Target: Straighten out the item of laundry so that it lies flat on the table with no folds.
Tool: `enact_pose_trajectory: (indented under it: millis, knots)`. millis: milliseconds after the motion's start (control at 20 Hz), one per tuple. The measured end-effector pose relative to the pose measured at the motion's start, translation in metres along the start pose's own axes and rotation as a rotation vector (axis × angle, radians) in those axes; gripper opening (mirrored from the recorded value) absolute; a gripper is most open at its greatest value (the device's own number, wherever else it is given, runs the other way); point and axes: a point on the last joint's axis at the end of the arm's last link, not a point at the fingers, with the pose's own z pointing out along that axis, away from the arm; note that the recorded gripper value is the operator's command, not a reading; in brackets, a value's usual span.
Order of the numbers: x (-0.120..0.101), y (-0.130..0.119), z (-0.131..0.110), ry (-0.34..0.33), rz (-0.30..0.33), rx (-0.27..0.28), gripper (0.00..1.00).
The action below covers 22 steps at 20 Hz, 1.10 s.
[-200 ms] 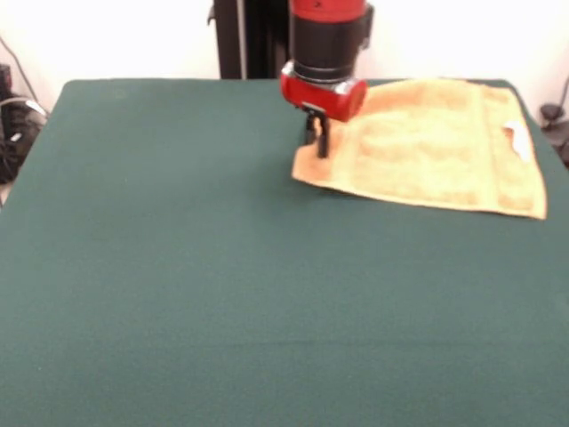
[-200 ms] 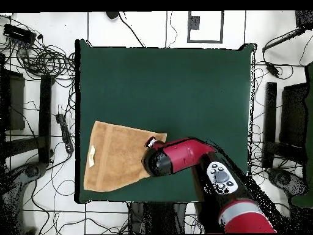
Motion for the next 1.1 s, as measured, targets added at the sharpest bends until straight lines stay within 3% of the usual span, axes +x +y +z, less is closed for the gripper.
enact_pose_trajectory:
  millis: [350,650,900,1100]
  knots:
    - [-0.015,-0.009,0.008,-0.026,-0.037,-0.01,0.0]
    - [-0.032,-0.002,0.029,-0.046,-0.083,-0.048,0.0]
    - [-0.044,0.001,0.04,-0.044,-0.082,-0.071,0.0]
    - [-0.049,0.004,0.039,-0.025,-0.108,-0.059,0.0]
